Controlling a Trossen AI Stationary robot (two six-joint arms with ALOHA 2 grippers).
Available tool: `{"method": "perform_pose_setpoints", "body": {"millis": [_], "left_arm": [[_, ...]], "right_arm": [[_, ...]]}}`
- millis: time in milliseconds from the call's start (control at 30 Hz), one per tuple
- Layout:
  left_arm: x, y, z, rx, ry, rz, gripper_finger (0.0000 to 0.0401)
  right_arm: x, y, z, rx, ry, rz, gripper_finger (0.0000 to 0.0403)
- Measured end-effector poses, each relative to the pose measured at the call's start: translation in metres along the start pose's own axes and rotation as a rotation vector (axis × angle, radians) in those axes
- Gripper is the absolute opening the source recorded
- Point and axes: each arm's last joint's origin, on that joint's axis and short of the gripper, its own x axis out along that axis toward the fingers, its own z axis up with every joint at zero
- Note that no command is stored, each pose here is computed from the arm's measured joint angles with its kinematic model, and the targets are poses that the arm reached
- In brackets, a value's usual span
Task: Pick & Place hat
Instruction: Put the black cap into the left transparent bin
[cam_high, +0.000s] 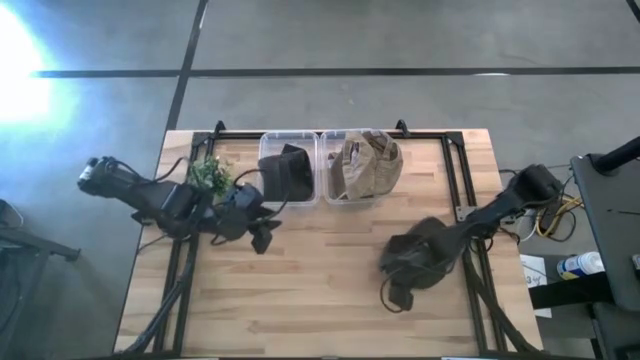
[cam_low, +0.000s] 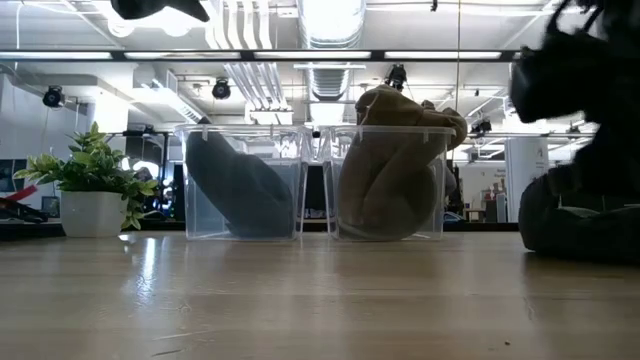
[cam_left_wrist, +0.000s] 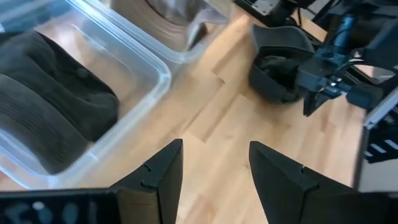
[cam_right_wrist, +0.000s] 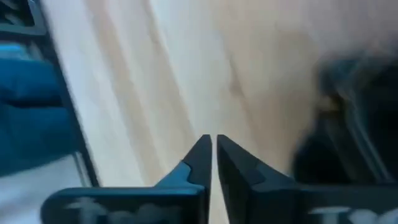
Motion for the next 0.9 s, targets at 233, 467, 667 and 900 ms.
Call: {"method": "perform_pose_setpoints", "body": {"millis": [233,467,667,900], "left_arm": [[-0.012,-0.013,-0.017,-0.015,0.021,-0.063,0.0177],[-0.023,-0.024,-0.040,-0.003,-0.038,-0.067,0.0177],[-0.016,-0.021,-0.061,-0.051,-0.044,-0.052,0.0177],[-0.008,-0.022,-0.073,-0.073,-0.043,-0.077,0.0177]], "right_arm": [[-0.020,0.028,0.035,-0.036,-0.158,0.120,0.0009],[-0.070,0.042,0.051,-0.099,-0.187,-0.181,0.0009],[-0.108,0.029,0.036,-0.047,-0.008,-0.653,0.0009],[-0.075,-0.011,0.008,0.175,0.265,-0.745,0.0009]]}}
